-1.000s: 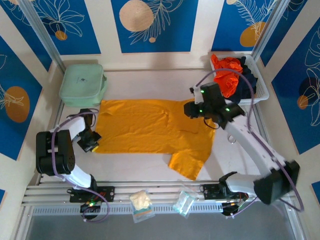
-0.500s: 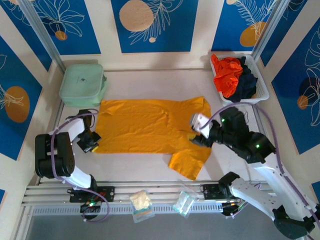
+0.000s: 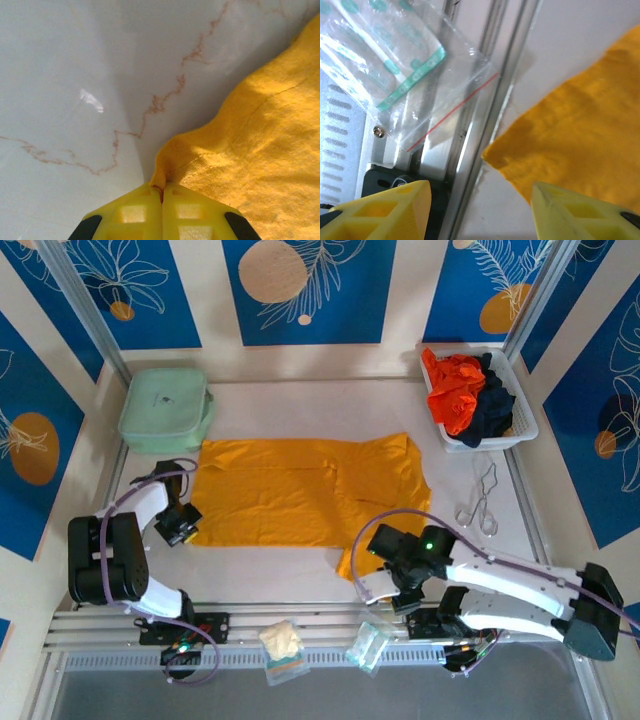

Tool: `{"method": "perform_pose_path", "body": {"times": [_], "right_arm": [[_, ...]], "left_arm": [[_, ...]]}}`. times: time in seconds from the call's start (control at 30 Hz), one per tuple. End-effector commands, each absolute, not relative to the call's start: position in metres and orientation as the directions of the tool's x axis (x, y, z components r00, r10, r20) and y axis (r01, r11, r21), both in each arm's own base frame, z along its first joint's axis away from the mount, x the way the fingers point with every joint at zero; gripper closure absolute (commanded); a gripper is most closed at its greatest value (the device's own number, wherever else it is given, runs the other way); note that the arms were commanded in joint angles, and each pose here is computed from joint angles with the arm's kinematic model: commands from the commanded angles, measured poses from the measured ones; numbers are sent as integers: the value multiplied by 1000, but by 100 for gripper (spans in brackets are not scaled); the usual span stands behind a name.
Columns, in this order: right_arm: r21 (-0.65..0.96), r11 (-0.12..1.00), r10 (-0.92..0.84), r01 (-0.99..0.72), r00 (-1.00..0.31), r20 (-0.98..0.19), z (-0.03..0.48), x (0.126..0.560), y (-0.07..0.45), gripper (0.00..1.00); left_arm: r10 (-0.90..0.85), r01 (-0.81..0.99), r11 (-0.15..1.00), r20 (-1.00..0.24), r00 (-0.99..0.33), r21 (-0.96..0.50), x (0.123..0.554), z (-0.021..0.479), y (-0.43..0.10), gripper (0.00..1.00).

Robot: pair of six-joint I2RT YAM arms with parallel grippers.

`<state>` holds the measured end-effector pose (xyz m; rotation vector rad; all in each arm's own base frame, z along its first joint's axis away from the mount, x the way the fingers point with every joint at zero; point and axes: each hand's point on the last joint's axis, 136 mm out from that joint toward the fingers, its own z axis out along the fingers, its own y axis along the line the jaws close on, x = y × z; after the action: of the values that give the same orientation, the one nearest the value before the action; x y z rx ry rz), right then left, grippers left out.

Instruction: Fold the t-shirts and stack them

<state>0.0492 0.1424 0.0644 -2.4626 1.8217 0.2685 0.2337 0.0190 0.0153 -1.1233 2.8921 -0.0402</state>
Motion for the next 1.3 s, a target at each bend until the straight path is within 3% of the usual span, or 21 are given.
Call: {"method": "perform_pose_path", "body": {"times": [0.0, 0.6, 0.93, 1.03, 1.27], "right_arm": [[73, -296, -949, -952, 285, -132, 47, 48, 144, 45], [131, -243, -966, -961, 252, 60, 13, 59, 141, 55], [84, -205, -965, -975, 215, 150, 6, 78, 143, 86], [72, -195, -968, -978, 204, 145, 12, 84, 142, 99], [-45, -168, -983, -985, 164, 78, 41, 105, 142, 100]], "left_arm": [[-655, -620, 747, -101, -749, -241, 277, 23, 1, 100], [-636, -592, 761, -131, -760, -266, 280, 34, -1, 100], [-626, -579, 768, -135, -768, -273, 282, 35, -2, 100], [-625, -577, 769, -132, -769, -277, 282, 34, -3, 100], [-624, -576, 769, -133, -770, -275, 280, 38, -3, 100]]}}
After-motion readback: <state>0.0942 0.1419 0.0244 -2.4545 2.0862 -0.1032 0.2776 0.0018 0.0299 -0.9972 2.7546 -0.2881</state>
